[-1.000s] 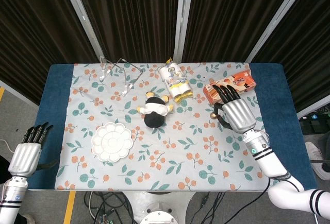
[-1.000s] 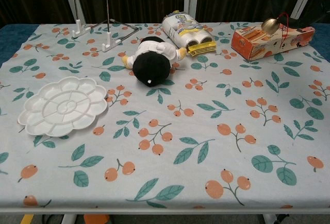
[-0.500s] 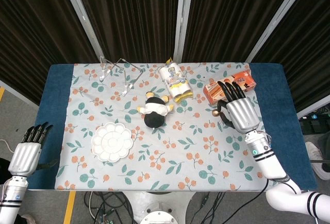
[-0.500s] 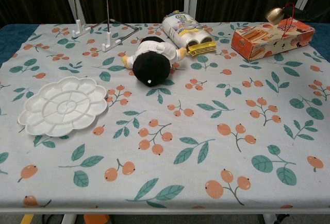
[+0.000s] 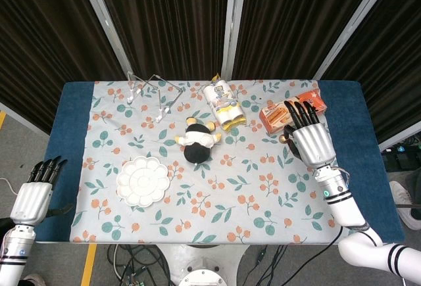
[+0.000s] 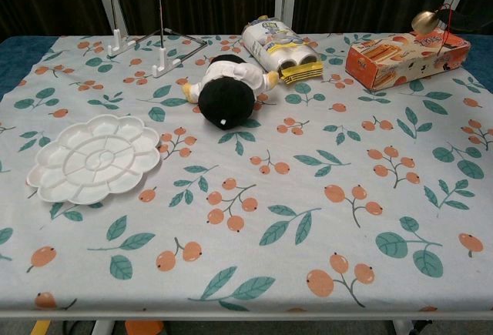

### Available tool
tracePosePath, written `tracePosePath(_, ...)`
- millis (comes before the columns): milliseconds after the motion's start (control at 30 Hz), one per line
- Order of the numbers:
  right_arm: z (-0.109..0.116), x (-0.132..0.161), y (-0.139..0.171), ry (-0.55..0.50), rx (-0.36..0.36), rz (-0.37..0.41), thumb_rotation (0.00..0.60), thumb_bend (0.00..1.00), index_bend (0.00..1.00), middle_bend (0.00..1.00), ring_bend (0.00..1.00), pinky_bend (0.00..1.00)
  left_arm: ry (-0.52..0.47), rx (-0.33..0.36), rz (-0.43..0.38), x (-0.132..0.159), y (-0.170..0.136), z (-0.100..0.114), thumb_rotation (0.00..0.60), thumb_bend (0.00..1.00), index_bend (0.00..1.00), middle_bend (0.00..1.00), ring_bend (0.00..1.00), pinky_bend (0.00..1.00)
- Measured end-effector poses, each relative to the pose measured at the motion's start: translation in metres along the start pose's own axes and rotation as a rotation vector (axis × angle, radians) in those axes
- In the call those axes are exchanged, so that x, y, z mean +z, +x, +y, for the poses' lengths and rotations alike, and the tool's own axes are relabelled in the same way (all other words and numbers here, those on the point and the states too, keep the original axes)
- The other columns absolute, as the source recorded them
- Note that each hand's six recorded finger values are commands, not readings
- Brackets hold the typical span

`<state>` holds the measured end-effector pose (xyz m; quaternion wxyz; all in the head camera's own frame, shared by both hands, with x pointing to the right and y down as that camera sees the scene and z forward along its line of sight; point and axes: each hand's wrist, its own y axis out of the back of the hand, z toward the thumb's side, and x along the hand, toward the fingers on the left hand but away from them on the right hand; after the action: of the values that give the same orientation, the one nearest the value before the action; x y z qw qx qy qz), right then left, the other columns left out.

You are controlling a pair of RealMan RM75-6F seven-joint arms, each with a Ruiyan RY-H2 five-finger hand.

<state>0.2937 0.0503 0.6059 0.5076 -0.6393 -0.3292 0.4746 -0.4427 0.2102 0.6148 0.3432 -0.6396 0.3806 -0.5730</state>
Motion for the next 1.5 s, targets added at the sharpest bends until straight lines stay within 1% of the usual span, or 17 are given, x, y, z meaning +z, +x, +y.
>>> tracePosePath(67, -0.001, 0.004, 0.001, -0.031, 0.000, 0.002, 0.600, 0.42, 0.79, 0.07, 0.00, 0.00, 0.002, -0.003, -0.001, 0.000, 0.000, -0.001, 0.600, 0.00, 0.04, 0.00, 0.00, 0.01)
tracePosePath(133, -0.003, 0.008, 0.003, -0.059, 0.019, 0.005, 0.600, 0.38, 0.79, 0.07, 0.00, 0.00, 0.000, -0.005, 0.000, 0.000, -0.001, -0.001, 0.600, 0.00, 0.04, 0.00, 0.00, 0.01)
tracePosePath(200, -0.006, 0.007, 0.004, -0.038, 0.032, 0.006, 0.600, 0.35, 0.79, 0.07, 0.00, 0.00, 0.001, -0.006, -0.001, 0.000, -0.001, -0.002, 0.600, 0.00, 0.04, 0.00, 0.00, 0.02)
tracePosePath(267, -0.006, 0.003, 0.004, -0.002, 0.046, 0.000, 0.600, 0.38, 0.79, 0.06, 0.00, 0.00, 0.002, -0.007, -0.001, 0.000, 0.000, -0.001, 0.600, 0.00, 0.04, 0.00, 0.00, 0.02)
tracePosePath(333, -0.008, 0.003, 0.004, 0.013, 0.086, 0.011, 0.600, 0.39, 0.80, 0.07, 0.00, 0.00, 0.001, -0.004, -0.002, 0.000, 0.000, -0.001, 0.600, 0.00, 0.04, 0.00, 0.00, 0.01)
tracePosePath(400, -0.008, 0.010, 0.007, -0.005, 0.132, 0.047, 0.600, 0.38, 0.80, 0.08, 0.00, 0.00, -0.002, -0.003, -0.003, 0.001, 0.000, -0.001, 0.600, 0.00, 0.04, 0.00, 0.00, 0.01)
tracePosePath(467, -0.007, 0.015, 0.009, -0.030, 0.155, 0.070, 0.600, 0.37, 0.80, 0.09, 0.00, 0.00, -0.002, -0.006, -0.004, 0.001, -0.001, -0.002, 0.600, 0.00, 0.04, 0.00, 0.00, 0.01)
tracePosePath(567, -0.006, 0.014, 0.009, -0.033, 0.137, 0.056, 0.600, 0.38, 0.80, 0.09, 0.00, 0.00, 0.001, -0.009, -0.001, -0.001, -0.001, -0.002, 0.600, 0.00, 0.04, 0.00, 0.00, 0.02)
tracePosePath(667, -0.002, 0.006, 0.008, 0.036, 0.106, 0.027, 0.600, 0.38, 0.81, 0.09, 0.00, 0.00, -0.002, -0.006, 0.002, -0.001, -0.001, -0.001, 0.600, 0.00, 0.04, 0.00, 0.00, 0.02)
tracePosePath(800, 0.000, 0.021, 0.012, 0.087, 0.106, 0.068, 0.600, 0.37, 0.82, 0.10, 0.00, 0.00, -0.002, -0.010, -0.008, 0.001, 0.000, -0.003, 0.600, 0.00, 0.04, 0.00, 0.00, 0.01)
tracePosePath(833, -0.001, 0.022, 0.012, 0.100, 0.100, 0.065, 0.600, 0.37, 0.82, 0.10, 0.00, 0.00, 0.000, -0.013, -0.008, 0.001, -0.001, -0.004, 0.600, 0.00, 0.04, 0.00, 0.00, 0.01)
tracePosePath(933, 0.003, 0.007, 0.010, 0.161, 0.057, 0.016, 0.600, 0.38, 0.81, 0.10, 0.00, 0.00, -0.001, -0.011, 0.000, -0.001, 0.000, -0.003, 0.600, 0.00, 0.04, 0.00, 0.00, 0.02)
tracePosePath(1033, 0.009, -0.003, 0.010, 0.168, 0.026, -0.009, 0.600, 0.37, 0.81, 0.10, 0.00, 0.00, -0.005, -0.009, 0.000, 0.000, 0.000, -0.003, 0.600, 0.00, 0.04, 0.00, 0.00, 0.02)
tracePosePath(1133, 0.004, 0.003, 0.013, 0.139, 0.050, 0.003, 0.600, 0.37, 0.81, 0.10, 0.00, 0.00, -0.001, -0.017, -0.006, 0.001, -0.001, -0.005, 0.600, 0.00, 0.04, 0.00, 0.00, 0.02)
tracePosePath(1267, -0.010, 0.006, 0.018, 0.145, 0.124, 0.014, 0.600, 0.37, 0.81, 0.10, 0.00, 0.00, -0.008, -0.012, 0.002, -0.001, 0.000, -0.005, 0.600, 0.00, 0.04, 0.00, 0.00, 0.02)
tracePosePath(1333, -0.012, 0.008, 0.019, 0.154, 0.134, 0.026, 0.600, 0.38, 0.81, 0.10, 0.00, 0.00, -0.007, -0.014, 0.000, -0.001, 0.000, -0.005, 0.600, 0.00, 0.04, 0.00, 0.00, 0.02)
tracePosePath(1500, -0.016, 0.008, 0.021, 0.081, 0.163, 0.019, 0.600, 0.36, 0.80, 0.09, 0.00, 0.00, -0.004, -0.014, -0.004, 0.001, 0.000, -0.005, 0.600, 0.00, 0.04, 0.00, 0.00, 0.02)
